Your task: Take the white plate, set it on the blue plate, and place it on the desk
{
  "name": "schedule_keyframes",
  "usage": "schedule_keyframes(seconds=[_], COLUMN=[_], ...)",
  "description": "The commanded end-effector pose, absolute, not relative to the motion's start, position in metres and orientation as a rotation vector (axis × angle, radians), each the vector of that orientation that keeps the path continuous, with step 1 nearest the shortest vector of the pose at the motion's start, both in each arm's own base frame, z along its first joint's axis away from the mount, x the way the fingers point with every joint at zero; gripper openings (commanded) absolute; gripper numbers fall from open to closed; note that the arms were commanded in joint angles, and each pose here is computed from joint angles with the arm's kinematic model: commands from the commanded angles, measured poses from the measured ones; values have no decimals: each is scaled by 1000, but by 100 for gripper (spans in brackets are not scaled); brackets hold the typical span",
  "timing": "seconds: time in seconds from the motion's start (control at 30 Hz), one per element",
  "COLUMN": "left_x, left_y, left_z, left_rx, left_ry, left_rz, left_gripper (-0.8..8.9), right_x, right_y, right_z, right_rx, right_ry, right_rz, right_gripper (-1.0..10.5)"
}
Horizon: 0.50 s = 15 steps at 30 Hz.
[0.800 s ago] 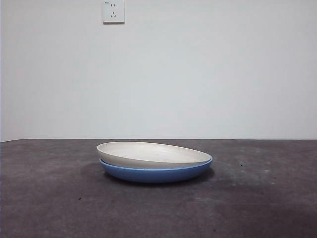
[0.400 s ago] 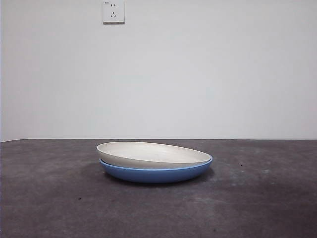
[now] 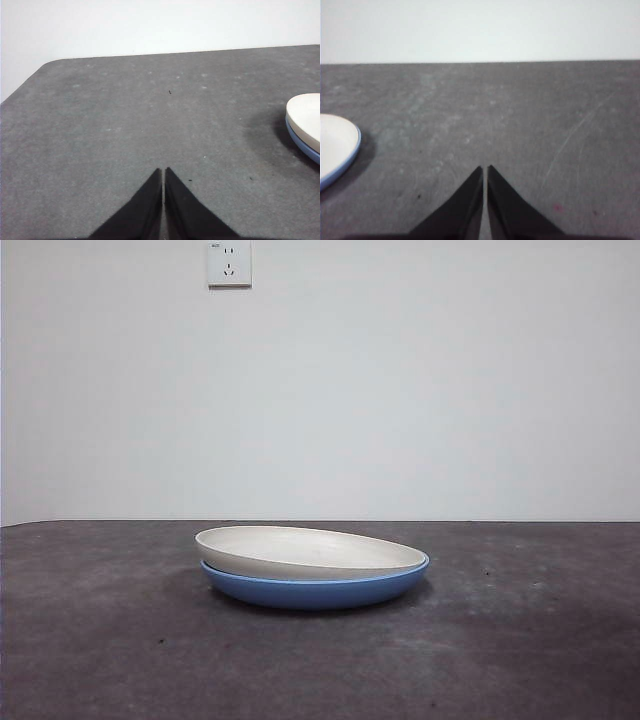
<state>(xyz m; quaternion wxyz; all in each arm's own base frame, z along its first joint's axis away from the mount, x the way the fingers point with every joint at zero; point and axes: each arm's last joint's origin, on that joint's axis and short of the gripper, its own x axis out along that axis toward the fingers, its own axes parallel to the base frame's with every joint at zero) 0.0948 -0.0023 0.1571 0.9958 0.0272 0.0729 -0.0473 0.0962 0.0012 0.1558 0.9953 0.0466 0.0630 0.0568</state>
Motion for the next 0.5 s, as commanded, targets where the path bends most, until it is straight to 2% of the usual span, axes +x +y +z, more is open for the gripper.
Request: schedule_keyframes(seconds=[0.03,0.5], left_x=[96,96], left_y=[-2,-2], left_z=[149,150], left_rx=[50,50], left_ry=[173,173], left_rz=[-92,-92], left_gripper=[10,10], right_x=[96,96], right_y=[1,1], right_z=[151,152], right_rx=[109,115], right_ry=[162,155], right_rz=[106,111], right_gripper=[8,8])
